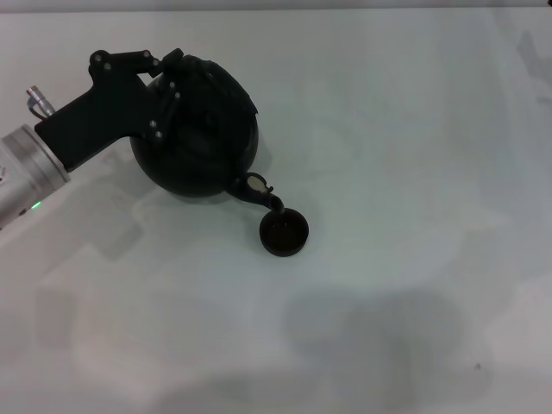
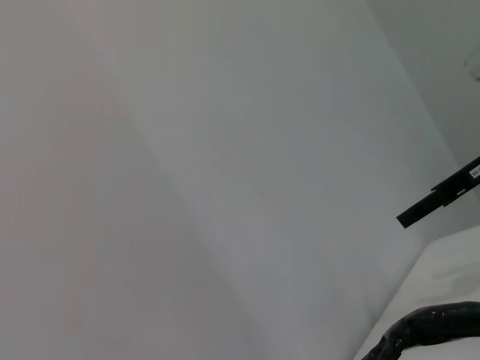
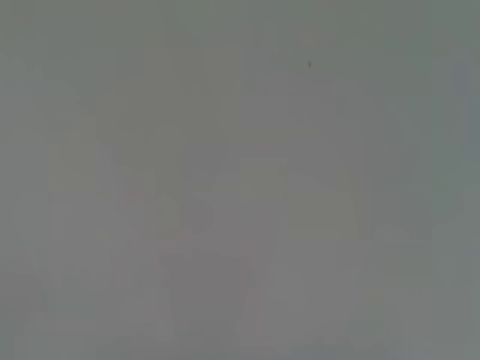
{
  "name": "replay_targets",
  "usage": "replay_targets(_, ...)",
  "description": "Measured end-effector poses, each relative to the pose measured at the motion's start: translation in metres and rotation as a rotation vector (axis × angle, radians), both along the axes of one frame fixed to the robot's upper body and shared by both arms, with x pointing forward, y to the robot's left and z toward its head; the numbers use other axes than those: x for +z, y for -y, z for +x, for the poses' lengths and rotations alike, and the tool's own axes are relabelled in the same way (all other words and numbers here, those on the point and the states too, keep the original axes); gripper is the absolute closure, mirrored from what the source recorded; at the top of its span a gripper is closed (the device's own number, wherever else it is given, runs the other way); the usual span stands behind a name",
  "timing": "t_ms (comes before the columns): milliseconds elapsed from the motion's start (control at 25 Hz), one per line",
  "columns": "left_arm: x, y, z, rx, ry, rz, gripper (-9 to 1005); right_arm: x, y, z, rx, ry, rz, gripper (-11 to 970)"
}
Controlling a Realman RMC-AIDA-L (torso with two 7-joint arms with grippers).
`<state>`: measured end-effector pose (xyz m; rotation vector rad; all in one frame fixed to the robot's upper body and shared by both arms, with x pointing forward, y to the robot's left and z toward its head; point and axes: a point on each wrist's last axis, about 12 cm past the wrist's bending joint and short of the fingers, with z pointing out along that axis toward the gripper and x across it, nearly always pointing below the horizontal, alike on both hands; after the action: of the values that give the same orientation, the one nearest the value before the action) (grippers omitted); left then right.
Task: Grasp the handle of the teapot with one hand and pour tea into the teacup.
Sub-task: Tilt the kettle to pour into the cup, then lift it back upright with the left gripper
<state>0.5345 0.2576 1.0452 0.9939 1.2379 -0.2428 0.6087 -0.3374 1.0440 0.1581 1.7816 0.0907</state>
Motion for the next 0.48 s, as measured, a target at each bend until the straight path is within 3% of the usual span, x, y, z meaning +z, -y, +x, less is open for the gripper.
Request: replay_targets(480, 0.0033, 0.0014, 0.0034, -0.010, 0.060, 0.042, 893, -0.0007, 0.0001, -0.0005, -0.001, -0.003, 0.001, 129)
